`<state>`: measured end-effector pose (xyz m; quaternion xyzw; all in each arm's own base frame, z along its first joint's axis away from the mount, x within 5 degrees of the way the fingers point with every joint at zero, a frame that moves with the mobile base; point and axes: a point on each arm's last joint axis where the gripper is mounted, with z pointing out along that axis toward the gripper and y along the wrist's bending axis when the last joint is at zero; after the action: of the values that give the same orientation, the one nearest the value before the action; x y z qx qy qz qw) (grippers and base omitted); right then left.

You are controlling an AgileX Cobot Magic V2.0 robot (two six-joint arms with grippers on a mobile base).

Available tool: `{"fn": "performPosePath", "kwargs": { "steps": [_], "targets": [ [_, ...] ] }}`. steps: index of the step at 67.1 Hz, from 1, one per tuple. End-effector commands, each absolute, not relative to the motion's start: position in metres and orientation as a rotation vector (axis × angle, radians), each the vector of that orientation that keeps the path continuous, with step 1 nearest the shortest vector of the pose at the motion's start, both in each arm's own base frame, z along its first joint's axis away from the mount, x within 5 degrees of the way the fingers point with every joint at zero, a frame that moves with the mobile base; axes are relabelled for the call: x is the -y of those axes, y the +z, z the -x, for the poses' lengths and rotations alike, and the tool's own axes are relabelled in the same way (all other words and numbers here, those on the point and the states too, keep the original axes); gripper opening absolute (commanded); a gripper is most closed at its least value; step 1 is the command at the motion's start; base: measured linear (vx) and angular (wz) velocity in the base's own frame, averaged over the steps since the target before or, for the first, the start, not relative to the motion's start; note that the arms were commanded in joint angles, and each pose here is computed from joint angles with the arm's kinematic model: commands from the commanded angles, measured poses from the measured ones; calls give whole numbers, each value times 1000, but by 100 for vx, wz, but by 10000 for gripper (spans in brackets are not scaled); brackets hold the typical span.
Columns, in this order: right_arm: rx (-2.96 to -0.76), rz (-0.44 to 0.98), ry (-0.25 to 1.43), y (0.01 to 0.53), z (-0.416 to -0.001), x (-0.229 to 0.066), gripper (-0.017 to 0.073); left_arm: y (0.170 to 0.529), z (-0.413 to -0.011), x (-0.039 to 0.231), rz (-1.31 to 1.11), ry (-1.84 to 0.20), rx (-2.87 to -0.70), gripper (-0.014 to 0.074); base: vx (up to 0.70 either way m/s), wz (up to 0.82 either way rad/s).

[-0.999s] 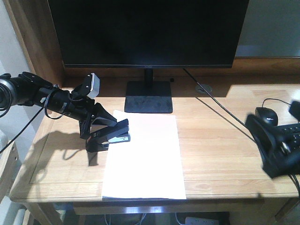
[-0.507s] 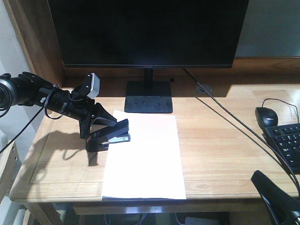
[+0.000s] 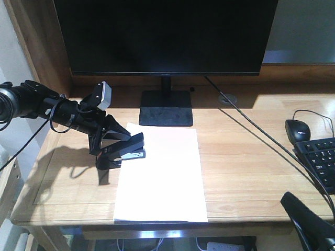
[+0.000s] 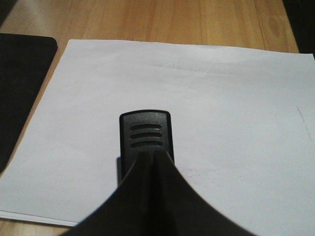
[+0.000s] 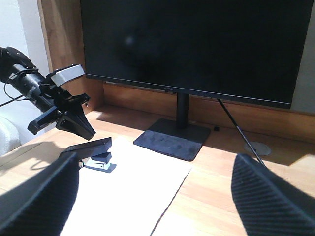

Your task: Grab stapler and paper to desk for stapling

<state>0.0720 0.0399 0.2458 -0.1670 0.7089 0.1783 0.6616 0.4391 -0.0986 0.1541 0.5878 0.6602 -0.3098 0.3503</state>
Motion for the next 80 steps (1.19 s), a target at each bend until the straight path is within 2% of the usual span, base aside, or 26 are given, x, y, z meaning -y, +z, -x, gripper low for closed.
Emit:
{"fn": "performPosePath", "kwargs": {
  "steps": [1,20,36,57,80],
  "targets": [
    [-1575,404,351,254,-73,-39,591,192,-439,104,-1472,-809,-1623,-6,0,0],
    [-1575,404,351,254,-73,-39,591,192,-438,104,-1470,-813,-1620,-6,0,0],
    [-1575,404,351,254,-73,-39,591,200,-439,114,-1368,-889,-1572,-6,0,0],
    [-1575,404,351,254,-73,-39,591,182,-440,123,-1505,-750,-1634,-6,0,0],
    [-1575,404,351,254,-73,-39,591,160,-442,122,-1518,-768,-1683,-6,0,0]
  ]
}}
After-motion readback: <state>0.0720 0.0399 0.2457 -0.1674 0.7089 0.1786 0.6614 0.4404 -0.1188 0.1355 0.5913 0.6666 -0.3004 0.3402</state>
